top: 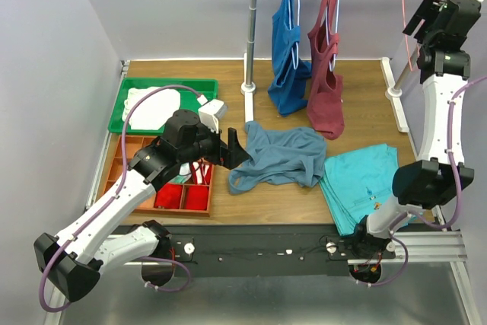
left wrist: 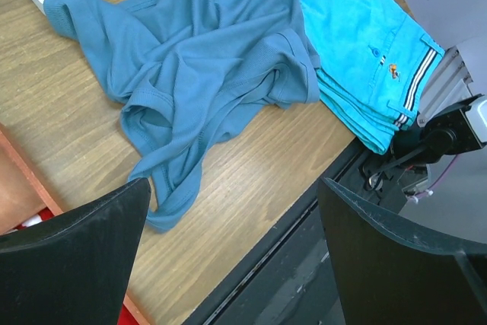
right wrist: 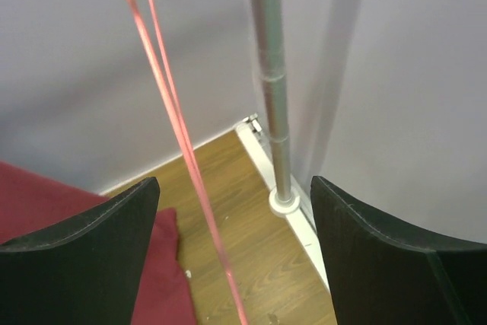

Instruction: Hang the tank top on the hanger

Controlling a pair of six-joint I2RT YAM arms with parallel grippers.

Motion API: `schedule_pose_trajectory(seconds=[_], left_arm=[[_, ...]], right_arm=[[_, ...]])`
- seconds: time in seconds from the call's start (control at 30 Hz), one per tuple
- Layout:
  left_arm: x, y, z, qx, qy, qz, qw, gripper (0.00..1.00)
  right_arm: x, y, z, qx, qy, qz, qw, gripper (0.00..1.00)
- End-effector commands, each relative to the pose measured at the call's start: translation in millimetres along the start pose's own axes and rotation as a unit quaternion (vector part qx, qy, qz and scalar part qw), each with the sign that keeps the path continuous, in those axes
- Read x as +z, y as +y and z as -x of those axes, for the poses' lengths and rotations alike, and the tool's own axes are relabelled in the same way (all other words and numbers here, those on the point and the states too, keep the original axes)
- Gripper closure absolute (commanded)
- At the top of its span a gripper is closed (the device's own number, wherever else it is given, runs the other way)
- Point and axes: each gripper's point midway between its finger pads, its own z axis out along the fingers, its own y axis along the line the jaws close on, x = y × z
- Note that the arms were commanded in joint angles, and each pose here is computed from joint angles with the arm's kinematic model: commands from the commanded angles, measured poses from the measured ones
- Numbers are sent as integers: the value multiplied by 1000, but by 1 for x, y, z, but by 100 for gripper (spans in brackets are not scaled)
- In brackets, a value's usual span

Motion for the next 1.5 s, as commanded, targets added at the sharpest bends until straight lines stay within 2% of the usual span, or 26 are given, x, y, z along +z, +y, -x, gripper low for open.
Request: schedule_pose_trajectory(seconds=[0.0,0.13,0.27,0.53,0.63,0.67,0.7,0.83,1.03,1.23,1.47], left_arm=[[1,2,-1,9,-5,1,1000,1],[2,3,-3,8,-1,1,1000,1],[3,2,-2,8,-1,1,1000,1],[9,6,-6,7,6,5,1000,1],[10,7,-5,7,6,6,1000,1],[11,7,-5,7,6,5,1000,1],[11,7,-6,7,8,5,1000,1],[12,8,-7,6,10,6,1000,1],[14,9,-8,5,12,8,1000,1],[14,11,-10,6,12,11,1000,1],[16,14,-12,3,14,17,1000,1]], right_arm=[[17,16,-29,4,44,46,998,16],[26,22,-41,12,59,55,997,31],[28,27,-42,23,61,66,996,53],[25,26,-23,35,43,60,997,71],[25,27,-16,35,37,61,997,83],[26,27,-15,34,39,59,997,95],[26,28,-14,34,39,59,997,99],[21,30,-1,33,29,66,997,99],[0,35,41,41,-20,90,995,99],[-20,42,53,47,-29,118,991,99],[-42,58,44,46,-29,156,986,99]])
